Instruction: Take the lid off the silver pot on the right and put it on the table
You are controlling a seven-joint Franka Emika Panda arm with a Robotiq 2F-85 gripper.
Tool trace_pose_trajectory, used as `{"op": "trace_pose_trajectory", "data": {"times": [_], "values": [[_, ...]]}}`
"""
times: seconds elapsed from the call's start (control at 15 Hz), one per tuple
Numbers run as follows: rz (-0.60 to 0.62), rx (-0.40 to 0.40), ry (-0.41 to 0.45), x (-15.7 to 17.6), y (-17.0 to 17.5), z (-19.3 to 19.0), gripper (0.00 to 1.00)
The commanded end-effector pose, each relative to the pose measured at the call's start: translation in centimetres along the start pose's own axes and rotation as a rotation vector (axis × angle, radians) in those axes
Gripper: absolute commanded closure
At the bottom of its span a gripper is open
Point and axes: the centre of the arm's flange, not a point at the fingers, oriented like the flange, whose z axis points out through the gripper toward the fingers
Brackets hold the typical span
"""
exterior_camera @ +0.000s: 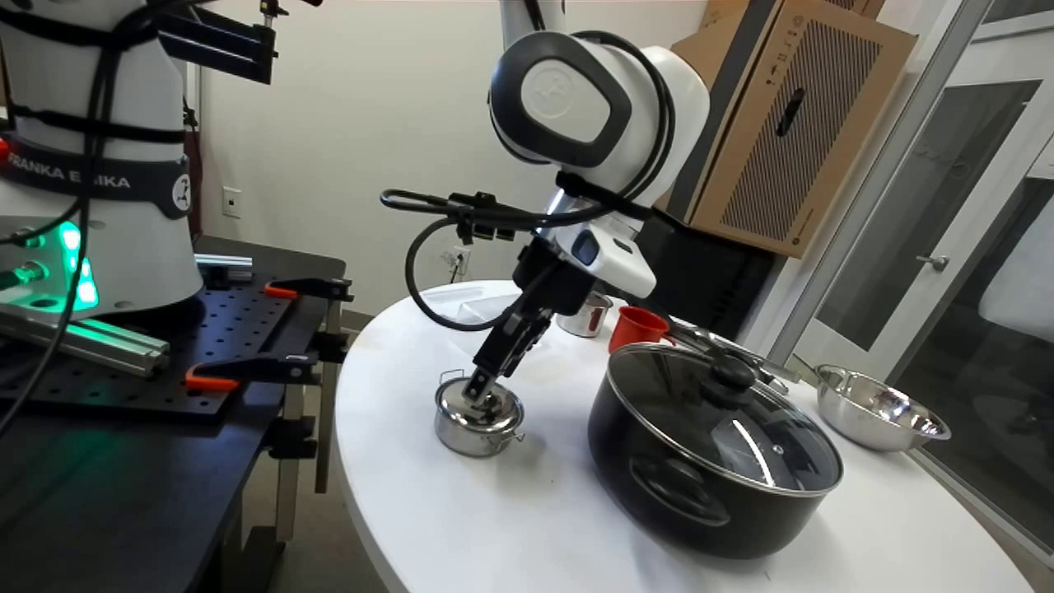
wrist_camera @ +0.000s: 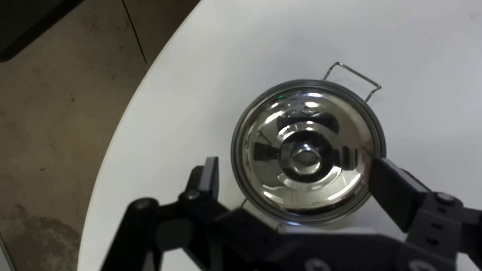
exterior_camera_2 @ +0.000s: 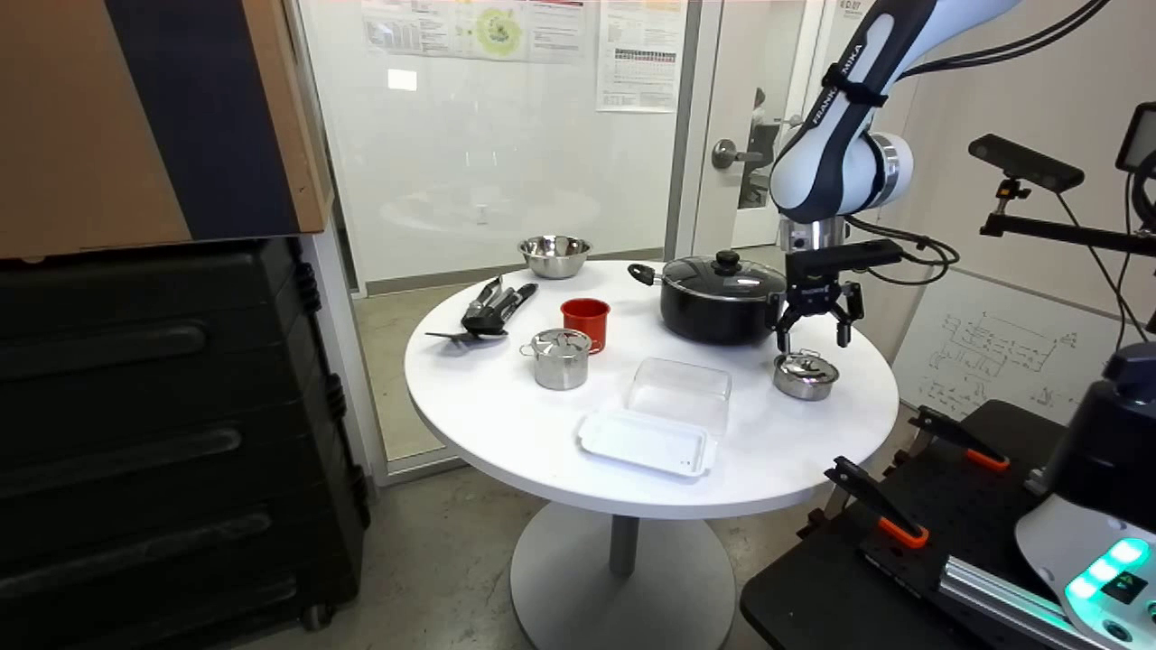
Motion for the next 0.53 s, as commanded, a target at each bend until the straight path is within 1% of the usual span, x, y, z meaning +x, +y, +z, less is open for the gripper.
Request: {"op": "trace_pose_trajectory", "data": {"times": [0.0,0.27,0.47], "values": [[-0.017,0.01,0.029,-0.6,0.4,0.7,0.0],[-0.037,0.053,0.05,-1.8,1.5,0.6,0.0],[-0.053,0.066,0.065,-2.3,1.8,0.9,0.02]]}}
